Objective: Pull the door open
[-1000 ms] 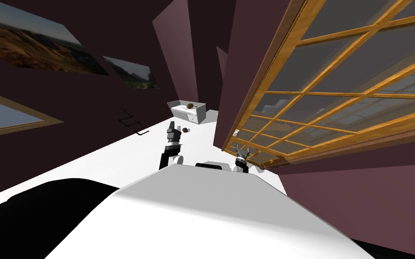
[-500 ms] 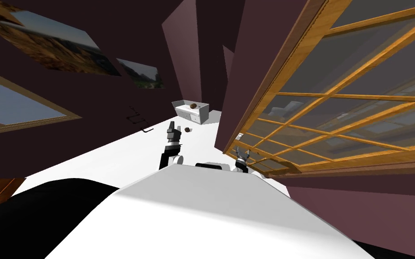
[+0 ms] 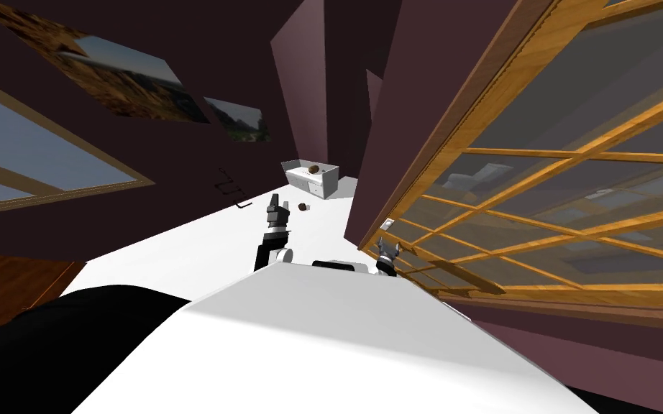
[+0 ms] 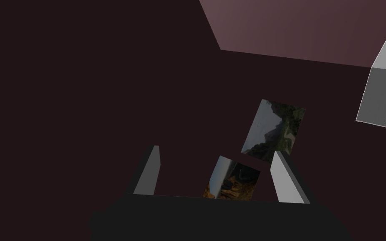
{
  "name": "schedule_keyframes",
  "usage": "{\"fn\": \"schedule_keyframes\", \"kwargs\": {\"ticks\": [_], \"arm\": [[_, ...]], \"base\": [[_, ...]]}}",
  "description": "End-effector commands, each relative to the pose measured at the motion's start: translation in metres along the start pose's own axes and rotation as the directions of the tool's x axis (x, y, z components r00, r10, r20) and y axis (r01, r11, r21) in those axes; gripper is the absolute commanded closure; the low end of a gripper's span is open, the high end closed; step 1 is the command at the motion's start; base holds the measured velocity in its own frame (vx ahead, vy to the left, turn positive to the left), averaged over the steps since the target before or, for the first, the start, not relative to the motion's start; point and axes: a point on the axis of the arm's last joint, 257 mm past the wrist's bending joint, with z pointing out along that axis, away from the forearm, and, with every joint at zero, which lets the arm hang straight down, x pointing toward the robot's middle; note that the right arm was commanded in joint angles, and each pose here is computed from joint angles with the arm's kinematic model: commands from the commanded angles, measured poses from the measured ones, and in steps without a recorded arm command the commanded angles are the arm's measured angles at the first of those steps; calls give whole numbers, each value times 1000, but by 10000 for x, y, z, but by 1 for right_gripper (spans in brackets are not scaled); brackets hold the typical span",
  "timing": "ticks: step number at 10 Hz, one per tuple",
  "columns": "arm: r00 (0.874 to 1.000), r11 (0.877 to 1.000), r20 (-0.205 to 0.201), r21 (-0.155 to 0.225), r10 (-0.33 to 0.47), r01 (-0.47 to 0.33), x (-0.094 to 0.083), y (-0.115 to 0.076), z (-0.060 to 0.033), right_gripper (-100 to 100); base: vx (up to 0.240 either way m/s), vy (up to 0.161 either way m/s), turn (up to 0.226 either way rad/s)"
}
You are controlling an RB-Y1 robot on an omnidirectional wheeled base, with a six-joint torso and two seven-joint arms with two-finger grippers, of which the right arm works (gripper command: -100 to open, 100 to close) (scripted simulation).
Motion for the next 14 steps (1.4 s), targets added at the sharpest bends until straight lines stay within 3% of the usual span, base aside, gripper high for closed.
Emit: {"fn": "schedule_keyframes", "kwargs": {"ticks": [1,5,6,8,14], "arm": [[999,999,15,-18,29,-29,-89,64,-23,-100],[996,996,42,-52,75,-73,-243,173,-74,-100],[997,997,39,-46,68,-66,-215,159,-64,-100],[997,996,41,-52,71,-69,-268,407,-76,-100],[997,996,43,-60,71,-69,-326,843,-94,-100]], "base": [[89,-64,150],[76,-60,111],[27,-22,18],[176,-7,20],[117,8,14]]}}
